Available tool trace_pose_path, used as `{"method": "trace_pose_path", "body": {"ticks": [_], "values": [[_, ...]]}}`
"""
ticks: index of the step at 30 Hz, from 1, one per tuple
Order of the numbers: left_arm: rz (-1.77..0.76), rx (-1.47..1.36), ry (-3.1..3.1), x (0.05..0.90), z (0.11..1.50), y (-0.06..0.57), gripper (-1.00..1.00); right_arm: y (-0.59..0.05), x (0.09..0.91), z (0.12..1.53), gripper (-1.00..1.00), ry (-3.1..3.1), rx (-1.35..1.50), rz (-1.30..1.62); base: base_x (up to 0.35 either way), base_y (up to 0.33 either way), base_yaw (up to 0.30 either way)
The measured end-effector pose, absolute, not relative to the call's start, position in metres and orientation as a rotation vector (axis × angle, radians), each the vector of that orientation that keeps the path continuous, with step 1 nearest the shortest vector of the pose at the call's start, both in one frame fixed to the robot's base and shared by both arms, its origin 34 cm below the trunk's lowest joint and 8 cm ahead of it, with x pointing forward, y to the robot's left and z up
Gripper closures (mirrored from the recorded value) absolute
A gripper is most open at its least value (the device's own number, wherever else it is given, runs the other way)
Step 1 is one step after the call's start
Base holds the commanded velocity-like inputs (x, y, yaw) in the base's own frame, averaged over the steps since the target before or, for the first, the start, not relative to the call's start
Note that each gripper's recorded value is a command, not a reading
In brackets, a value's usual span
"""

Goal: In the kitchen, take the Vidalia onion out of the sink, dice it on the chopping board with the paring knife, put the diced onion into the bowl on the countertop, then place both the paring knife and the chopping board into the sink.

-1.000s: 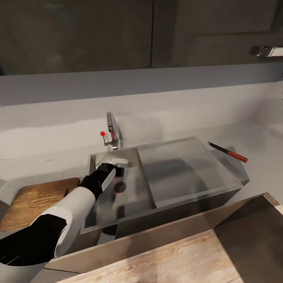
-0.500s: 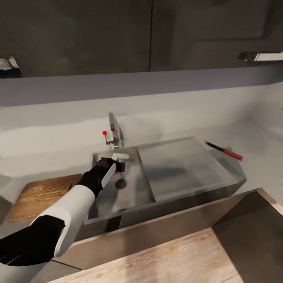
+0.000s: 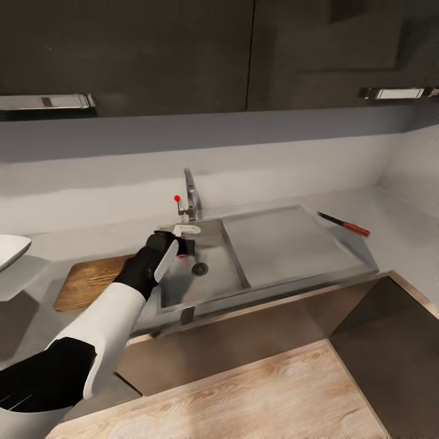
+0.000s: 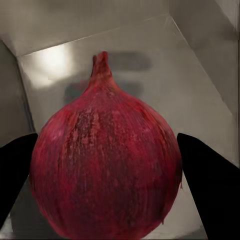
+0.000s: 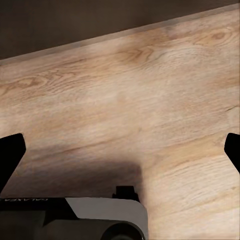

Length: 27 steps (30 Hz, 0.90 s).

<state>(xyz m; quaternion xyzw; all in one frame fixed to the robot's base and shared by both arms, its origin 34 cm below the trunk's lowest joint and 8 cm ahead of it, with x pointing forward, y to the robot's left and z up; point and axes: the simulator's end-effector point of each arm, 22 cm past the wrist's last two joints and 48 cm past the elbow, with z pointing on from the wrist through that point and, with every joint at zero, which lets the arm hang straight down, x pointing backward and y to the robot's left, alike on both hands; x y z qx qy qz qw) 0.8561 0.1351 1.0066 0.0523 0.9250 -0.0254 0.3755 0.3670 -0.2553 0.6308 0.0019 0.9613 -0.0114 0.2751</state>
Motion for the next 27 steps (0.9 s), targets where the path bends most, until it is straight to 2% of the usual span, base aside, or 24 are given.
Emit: {"method": "trace_pose_path", "body": {"ticks": [7,16,21,27], "values": [[-0.121,0.035,2.292,0.863,1.090,0.162,1.00,-0.255,0.371,0.634,-1.00,2.573,0.005,-0.030,-0.049,0.288,0.000],[-0.118,0.011,2.284,0.862,1.102,0.174,1.00,-0.255,0.376,0.638,-1.00,2.559,0.005,-0.030,-0.001,0.289,0.000],[-0.112,0.010,2.320,0.858,1.088,0.176,1.00,-0.255,0.379,0.640,-1.00,2.551,0.006,-0.030,-0.080,0.082,0.000],[-0.105,0.010,2.349,0.854,1.078,0.177,1.00,-0.256,0.382,0.642,-1.00,2.543,0.006,-0.032,-0.252,0.008,0.107]]}}
